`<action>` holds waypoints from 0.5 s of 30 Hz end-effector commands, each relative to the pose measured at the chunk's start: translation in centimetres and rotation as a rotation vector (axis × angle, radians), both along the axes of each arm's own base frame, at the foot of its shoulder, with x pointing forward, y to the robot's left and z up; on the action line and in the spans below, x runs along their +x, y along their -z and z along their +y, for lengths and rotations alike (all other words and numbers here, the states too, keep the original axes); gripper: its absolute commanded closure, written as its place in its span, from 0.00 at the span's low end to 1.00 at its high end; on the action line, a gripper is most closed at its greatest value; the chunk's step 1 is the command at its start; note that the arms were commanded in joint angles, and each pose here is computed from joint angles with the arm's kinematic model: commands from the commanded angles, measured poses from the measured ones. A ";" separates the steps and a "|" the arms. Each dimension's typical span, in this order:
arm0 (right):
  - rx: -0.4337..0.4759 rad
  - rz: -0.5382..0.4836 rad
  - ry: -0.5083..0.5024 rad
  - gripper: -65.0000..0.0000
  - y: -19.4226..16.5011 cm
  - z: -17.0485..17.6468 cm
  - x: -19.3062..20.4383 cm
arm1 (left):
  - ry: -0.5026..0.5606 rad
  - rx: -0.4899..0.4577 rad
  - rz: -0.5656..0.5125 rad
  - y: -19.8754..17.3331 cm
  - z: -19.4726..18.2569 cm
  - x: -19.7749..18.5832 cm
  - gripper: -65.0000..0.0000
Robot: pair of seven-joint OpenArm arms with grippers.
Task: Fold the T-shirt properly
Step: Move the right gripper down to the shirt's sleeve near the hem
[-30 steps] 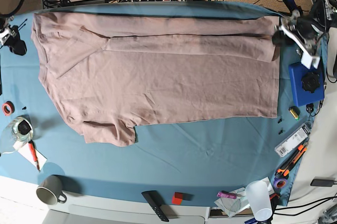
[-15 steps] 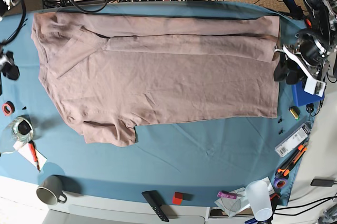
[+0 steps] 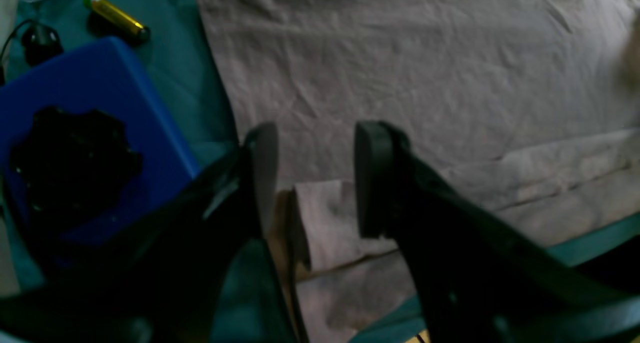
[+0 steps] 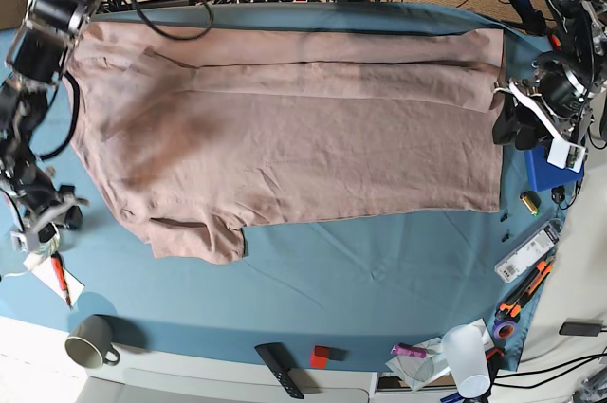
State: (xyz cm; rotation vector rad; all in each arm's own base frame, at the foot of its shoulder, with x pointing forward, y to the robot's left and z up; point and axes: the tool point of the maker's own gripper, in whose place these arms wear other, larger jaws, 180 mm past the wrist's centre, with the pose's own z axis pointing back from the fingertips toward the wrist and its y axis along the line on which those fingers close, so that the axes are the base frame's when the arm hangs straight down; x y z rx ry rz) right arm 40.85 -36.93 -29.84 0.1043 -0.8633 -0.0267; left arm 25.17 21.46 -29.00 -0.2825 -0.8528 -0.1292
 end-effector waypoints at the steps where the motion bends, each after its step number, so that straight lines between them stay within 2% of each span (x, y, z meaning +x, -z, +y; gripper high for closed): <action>1: -0.002 -0.069 0.001 0.76 -2.6 -0.6 1.7 | 0.005 0.007 -0.038 -1.0 0.1 0.4 0.61; 5: 0.050 -0.030 -0.019 0.76 -1.7 0.6 3.5 | 0.004 0.006 -0.038 -1.0 0.1 0.4 0.61; 9: 0.070 -0.017 -0.090 0.76 -0.8 3.5 4.6 | 0.004 0.005 -0.038 -1.0 0.1 0.4 0.61; 15: 0.008 0.031 -0.098 0.76 2.4 6.2 5.0 | 0.003 0.014 -0.030 -0.8 0.2 0.3 0.61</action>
